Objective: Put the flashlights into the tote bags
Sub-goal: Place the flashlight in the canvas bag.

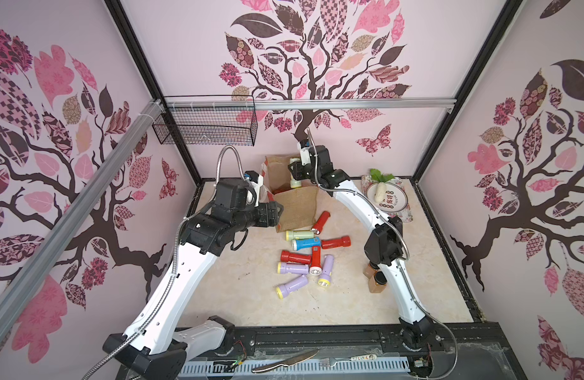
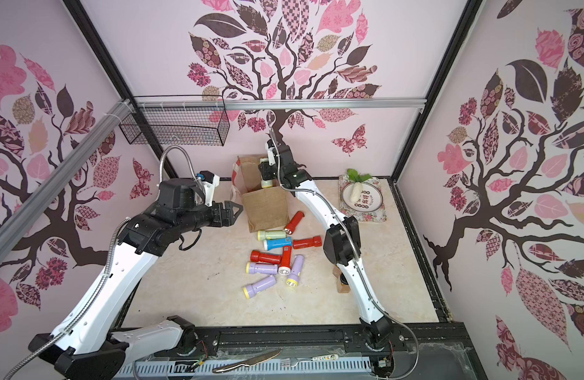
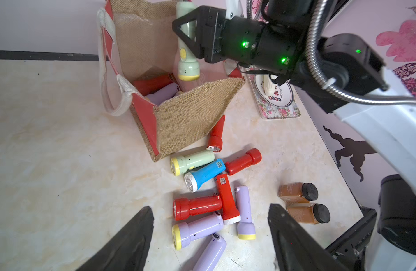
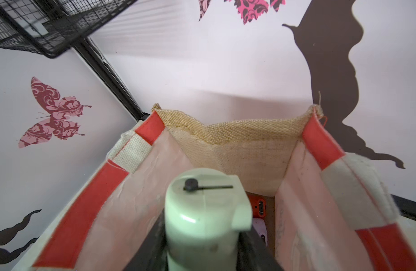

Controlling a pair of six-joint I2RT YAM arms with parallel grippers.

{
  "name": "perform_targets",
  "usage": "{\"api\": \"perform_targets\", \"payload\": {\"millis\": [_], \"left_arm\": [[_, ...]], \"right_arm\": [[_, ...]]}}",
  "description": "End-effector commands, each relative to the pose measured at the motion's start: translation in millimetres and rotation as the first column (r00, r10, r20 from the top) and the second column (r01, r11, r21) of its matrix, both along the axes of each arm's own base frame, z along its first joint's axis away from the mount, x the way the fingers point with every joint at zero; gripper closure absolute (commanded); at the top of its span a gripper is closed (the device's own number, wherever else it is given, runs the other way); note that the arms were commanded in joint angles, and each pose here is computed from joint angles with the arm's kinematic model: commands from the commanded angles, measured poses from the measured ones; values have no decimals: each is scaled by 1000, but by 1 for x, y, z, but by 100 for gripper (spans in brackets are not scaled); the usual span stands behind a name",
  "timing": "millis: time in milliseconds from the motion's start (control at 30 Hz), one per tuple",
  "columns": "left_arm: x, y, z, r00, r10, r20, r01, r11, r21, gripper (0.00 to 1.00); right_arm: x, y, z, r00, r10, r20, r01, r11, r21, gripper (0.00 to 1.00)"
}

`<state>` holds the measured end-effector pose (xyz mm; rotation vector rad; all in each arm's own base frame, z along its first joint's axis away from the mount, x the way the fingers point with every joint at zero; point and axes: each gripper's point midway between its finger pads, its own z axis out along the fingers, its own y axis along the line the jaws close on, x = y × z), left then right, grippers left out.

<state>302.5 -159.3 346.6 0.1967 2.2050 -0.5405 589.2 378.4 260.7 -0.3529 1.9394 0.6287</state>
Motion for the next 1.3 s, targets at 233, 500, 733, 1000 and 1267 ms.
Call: {"api": "perform_targets", "payload": {"millis": [233, 500, 733, 1000, 1267], "left_arm": [[-14, 11, 19, 999, 31, 45, -30, 999, -22, 20], [-17, 13, 18, 998, 41, 50, -39, 999, -31, 20], [-18, 15, 22, 997, 47, 60, -45, 998, -37, 20], [-21, 19, 11, 997, 72, 23, -71, 997, -23, 20], [-31, 25, -16, 994, 93, -64, -93, 996, -5, 20]], "right_arm": [[26, 2, -43, 998, -69, 5, 69, 998, -15, 100], [23, 3, -45, 998, -67, 2, 67, 997, -25, 80], [20, 5, -24, 997, -60, 38, 60, 998, -6, 49], [12, 10, 6, 995, -44, 90, 43, 999, 9, 30], [-8, 11, 70, 986, -29, 167, 19, 998, 64, 19]]}}
